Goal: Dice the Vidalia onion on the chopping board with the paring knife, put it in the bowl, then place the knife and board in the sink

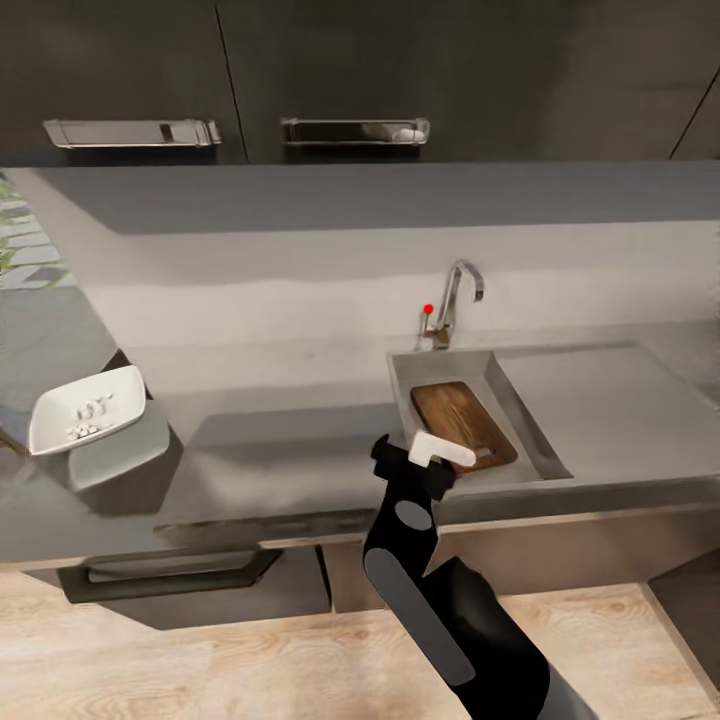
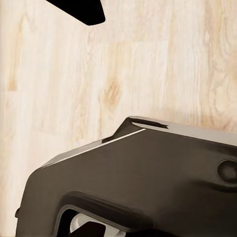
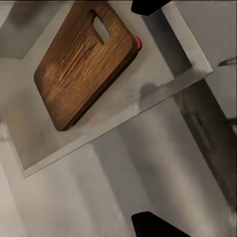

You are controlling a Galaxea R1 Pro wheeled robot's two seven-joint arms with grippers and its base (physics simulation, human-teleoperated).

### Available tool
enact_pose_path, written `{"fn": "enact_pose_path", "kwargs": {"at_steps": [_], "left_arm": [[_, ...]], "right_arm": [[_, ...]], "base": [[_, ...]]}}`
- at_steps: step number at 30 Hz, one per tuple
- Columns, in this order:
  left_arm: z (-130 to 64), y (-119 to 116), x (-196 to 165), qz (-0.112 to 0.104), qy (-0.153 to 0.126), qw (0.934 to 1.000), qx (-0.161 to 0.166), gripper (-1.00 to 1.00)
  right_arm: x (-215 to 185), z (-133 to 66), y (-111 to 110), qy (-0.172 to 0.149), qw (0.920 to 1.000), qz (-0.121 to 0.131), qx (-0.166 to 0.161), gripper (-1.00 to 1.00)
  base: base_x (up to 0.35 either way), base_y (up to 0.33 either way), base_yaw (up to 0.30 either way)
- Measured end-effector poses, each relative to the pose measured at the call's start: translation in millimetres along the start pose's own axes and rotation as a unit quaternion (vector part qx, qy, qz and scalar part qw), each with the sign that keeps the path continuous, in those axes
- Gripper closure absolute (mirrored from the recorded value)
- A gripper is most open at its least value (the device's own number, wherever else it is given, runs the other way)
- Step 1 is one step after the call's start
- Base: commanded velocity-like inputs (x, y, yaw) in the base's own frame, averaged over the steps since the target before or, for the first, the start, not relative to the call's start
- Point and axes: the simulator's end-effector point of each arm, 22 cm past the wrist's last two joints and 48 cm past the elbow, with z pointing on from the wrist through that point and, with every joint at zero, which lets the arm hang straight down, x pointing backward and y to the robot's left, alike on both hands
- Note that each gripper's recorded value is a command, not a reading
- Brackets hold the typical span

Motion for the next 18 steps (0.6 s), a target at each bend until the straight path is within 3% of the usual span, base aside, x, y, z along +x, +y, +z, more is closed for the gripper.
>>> {"fn": "enact_pose_path", "kwargs": {"at_steps": [18], "left_arm": [[0.0,0.1,0.0,0.000,0.000,1.0000,0.000,-1.00]], "right_arm": [[0.2,2.5,-5.3,-0.004,1.0000,-0.006,0.003,-1.00]], "base": [[-0.336,0.000,0.000]]}}
